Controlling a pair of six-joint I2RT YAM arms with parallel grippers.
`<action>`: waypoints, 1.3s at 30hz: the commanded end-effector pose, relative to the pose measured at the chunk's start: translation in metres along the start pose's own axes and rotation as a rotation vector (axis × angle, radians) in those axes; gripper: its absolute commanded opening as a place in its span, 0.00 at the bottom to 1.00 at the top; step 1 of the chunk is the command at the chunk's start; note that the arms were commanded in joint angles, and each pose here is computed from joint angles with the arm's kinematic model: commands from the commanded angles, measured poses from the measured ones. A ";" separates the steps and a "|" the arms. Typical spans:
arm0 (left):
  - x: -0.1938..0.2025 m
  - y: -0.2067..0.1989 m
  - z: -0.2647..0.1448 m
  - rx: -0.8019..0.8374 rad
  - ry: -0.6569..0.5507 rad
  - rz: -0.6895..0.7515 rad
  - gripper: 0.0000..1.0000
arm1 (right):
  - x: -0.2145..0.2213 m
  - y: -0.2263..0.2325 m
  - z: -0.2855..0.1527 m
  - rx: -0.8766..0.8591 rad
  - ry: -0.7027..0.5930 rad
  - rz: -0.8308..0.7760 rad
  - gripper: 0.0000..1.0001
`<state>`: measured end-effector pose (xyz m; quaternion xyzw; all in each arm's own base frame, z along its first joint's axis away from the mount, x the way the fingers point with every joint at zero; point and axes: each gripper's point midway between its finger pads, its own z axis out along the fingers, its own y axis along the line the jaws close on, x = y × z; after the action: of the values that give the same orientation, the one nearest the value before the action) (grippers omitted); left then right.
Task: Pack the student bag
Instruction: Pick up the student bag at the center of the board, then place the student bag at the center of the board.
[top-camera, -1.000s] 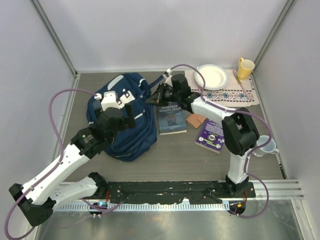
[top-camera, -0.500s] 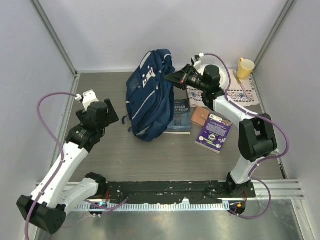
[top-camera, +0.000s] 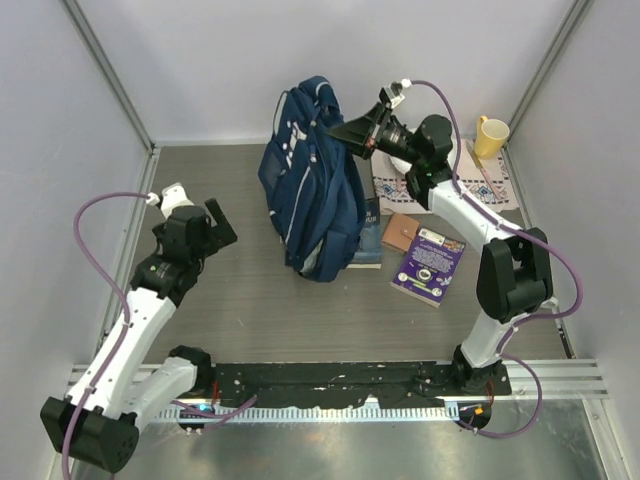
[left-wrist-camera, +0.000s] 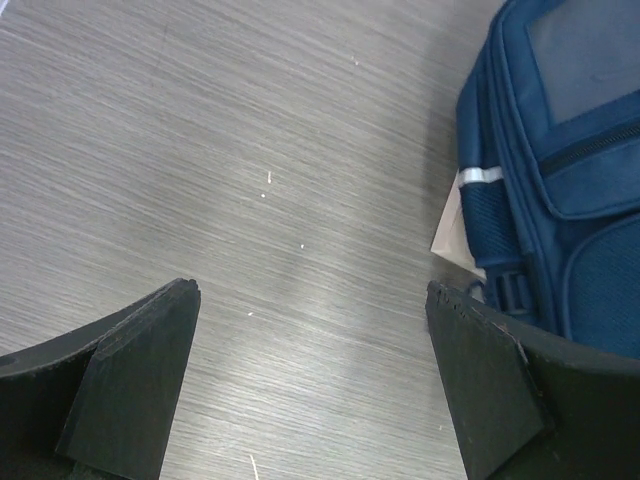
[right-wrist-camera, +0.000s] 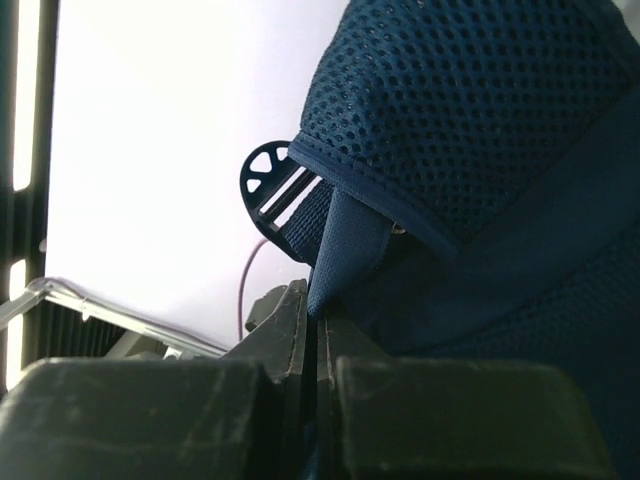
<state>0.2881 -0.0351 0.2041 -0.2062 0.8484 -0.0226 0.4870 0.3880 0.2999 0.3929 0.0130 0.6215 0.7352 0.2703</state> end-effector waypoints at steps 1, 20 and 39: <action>-0.018 0.001 -0.011 0.009 -0.072 -0.058 1.00 | 0.000 0.124 0.008 -0.294 0.010 -0.233 0.01; -0.092 0.038 -0.096 -0.042 -0.351 -0.208 1.00 | 0.097 0.121 0.142 -0.385 0.261 -0.144 0.01; -0.050 -0.017 -0.048 0.132 -0.114 -0.041 1.00 | 0.179 -0.237 0.061 0.637 0.322 -0.099 0.21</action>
<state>0.2657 -0.0224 0.2721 -0.2201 0.8078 -0.0408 0.5454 0.3490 0.4546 0.1010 0.0231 0.8493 0.5142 0.1175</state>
